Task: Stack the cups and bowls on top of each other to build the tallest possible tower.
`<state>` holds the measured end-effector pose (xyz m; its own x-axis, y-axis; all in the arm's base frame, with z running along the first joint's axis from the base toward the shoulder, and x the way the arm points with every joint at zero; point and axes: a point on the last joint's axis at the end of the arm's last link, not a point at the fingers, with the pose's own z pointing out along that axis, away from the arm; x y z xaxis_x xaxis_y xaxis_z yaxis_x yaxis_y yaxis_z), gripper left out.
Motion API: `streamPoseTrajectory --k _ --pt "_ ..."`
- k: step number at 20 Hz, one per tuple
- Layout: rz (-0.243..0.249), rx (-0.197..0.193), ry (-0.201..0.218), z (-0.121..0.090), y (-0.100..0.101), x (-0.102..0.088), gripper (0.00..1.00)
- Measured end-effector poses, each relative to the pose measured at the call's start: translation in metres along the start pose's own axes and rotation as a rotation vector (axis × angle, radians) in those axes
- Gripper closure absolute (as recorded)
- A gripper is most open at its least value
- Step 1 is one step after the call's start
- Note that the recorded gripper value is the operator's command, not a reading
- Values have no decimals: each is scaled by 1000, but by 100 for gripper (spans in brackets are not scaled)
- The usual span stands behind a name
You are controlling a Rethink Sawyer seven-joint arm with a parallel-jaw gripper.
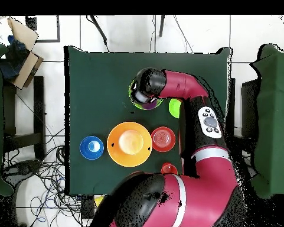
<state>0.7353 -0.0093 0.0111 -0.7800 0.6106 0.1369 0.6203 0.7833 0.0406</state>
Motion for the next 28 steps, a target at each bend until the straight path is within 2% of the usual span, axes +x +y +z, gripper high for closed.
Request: streamPoseTrajectory --k 5,21,28 --pt "13 2 36 1 -1 -1 100" --pt "20 2 51 3 5 -10 100" --pt "27 19 82 3 7 -18 100"
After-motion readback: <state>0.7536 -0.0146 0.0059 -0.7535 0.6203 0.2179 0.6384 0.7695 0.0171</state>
